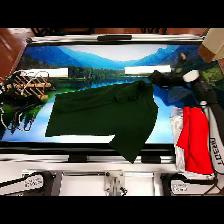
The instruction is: Fold the shirts.
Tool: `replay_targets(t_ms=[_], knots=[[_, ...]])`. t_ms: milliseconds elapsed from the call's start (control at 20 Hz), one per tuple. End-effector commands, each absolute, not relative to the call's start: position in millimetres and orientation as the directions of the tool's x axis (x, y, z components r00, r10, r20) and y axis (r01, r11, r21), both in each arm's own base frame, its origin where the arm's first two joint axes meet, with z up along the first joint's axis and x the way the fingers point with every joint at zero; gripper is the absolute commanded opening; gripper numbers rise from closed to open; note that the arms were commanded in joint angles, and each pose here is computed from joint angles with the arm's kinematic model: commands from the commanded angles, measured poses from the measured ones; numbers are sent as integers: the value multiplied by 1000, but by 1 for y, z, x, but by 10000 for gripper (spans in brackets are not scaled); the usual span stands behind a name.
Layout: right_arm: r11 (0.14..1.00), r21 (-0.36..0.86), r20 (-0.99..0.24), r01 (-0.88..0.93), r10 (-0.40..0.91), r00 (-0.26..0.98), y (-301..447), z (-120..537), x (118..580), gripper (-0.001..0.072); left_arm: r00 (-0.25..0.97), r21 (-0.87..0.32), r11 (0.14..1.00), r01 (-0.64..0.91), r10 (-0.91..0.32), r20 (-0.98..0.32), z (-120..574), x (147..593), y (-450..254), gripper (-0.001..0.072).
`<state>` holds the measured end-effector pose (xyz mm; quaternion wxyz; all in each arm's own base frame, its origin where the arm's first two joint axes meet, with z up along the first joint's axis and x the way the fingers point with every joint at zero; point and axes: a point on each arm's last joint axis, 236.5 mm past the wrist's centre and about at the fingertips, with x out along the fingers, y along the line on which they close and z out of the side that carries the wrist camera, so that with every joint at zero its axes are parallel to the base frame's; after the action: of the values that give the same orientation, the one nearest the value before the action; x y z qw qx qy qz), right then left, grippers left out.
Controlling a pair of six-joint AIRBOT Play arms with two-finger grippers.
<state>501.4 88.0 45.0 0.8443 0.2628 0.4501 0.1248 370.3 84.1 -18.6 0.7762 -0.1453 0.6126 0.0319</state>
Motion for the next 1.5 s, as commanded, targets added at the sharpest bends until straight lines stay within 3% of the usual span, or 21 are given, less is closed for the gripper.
replay_targets(t_ms=[0,100,200,400,600,650,1050,1100,1250,1350,1450], knots=[[887,462,-841,15,433,324,48,47,423,501,-77,-116,952,-284,-143,-987,-26,284,108,720],[925,379,-913,0,374,162,18,37,374,501,-115,-217,908,-358,-274,-955,-42,258,89,720],[918,396,-916,29,392,79,-1,35,343,501,-92,-322,868,-379,-381,-920,-61,250,66,720],[878,462,-885,125,449,119,-20,41,338,501,-16,-356,848,-392,-394,-919,-94,254,56,720],[892,441,-895,96,428,128,-27,39,340,501,118,-419,829,-369,-406,-906,-95,284,52,689],[895,435,-897,97,422,131,-28,38,341,501,127,-418,831,-367,-400,-908,-96,287,51,643],[899,421,-905,123,408,117,-31,36,338,501,60,-426,847,-317,-431,-901,-112,289,23,642],[897,421,-905,131,408,117,-31,36,338,501,50,-427,852,-304,-433,-900,-112,289,18,589],[891,431,-902,142,426,70,-22,32,328,494,17,-428,854,-295,-443,-896,-112,286,4,323],[896,435,-899,92,437,-7,-1,18,310,495,-24,-438,856,-275,-462,-887,-110,279,-6,42],[903,423,-904,79,426,-33,15,-7,299,496,-49,-446,853,-271,-475,-879,-107,273,-11,32]])
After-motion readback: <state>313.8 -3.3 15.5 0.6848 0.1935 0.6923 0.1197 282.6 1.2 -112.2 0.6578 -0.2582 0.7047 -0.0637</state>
